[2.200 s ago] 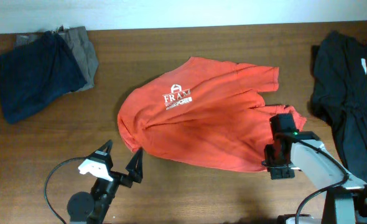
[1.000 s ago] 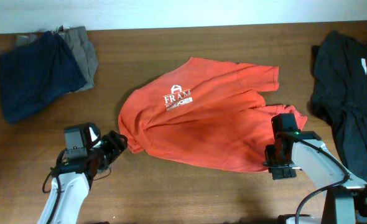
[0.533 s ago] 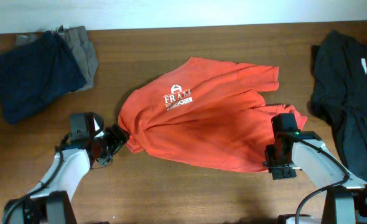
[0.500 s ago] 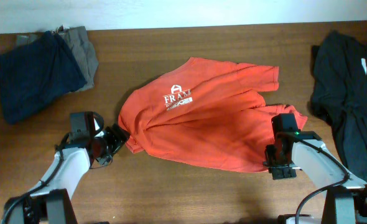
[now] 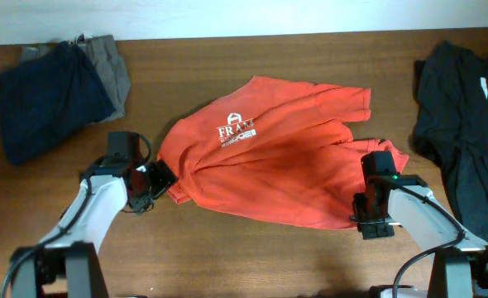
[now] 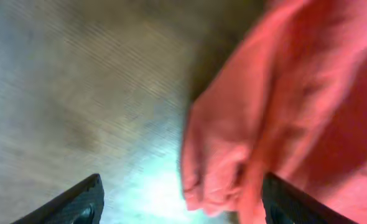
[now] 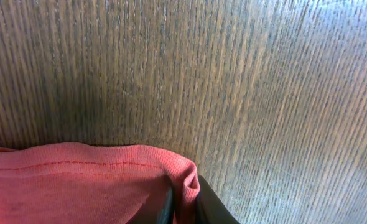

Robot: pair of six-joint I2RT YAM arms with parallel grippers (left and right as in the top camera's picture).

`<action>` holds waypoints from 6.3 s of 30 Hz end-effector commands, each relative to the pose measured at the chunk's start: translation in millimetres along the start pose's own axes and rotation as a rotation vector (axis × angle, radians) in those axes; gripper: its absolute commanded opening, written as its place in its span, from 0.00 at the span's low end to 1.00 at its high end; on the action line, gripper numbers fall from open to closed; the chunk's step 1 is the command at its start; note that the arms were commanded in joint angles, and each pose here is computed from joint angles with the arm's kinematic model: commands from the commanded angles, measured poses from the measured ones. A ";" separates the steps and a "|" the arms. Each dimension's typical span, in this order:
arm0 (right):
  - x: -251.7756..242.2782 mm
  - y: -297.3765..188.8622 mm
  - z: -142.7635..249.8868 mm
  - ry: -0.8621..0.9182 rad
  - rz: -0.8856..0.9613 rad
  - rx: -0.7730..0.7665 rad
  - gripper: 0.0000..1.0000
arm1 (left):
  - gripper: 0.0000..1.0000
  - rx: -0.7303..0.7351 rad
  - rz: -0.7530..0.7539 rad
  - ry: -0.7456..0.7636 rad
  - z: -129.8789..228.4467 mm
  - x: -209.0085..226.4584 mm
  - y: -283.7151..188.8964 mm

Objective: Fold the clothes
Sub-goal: 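Grasp the T-shirt's left hem with the left gripper, right gripper holding right hem, then lift the T-shirt with both grippers and stretch it apart, then lay the T-shirt flat toward the table's far edge with both grippers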

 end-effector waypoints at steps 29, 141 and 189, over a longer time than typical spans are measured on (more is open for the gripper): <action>-11.9 10.5 -0.2 -0.002 0.055 0.013 0.20 | 0.81 0.165 -0.182 0.081 0.6 -3.6 35.6; 88.4 -476.9 -7.3 -0.719 -0.970 -0.518 0.04 | 0.01 -1.024 0.255 0.401 -93.6 -138.3 -431.3; 168.5 -306.4 20.0 -1.149 -0.417 -0.182 0.68 | 0.87 -0.120 -0.106 0.515 -94.5 -117.3 -211.6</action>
Point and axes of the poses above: each gripper's point midway between its finger pads, its own y axis out along the fingers, its own x axis along the line the jaws close on, z = x × y, the point moved 4 cm from there along -y, back along the fingers, and after that the axes turned 6 degrees about y, right-handed, at the moved point
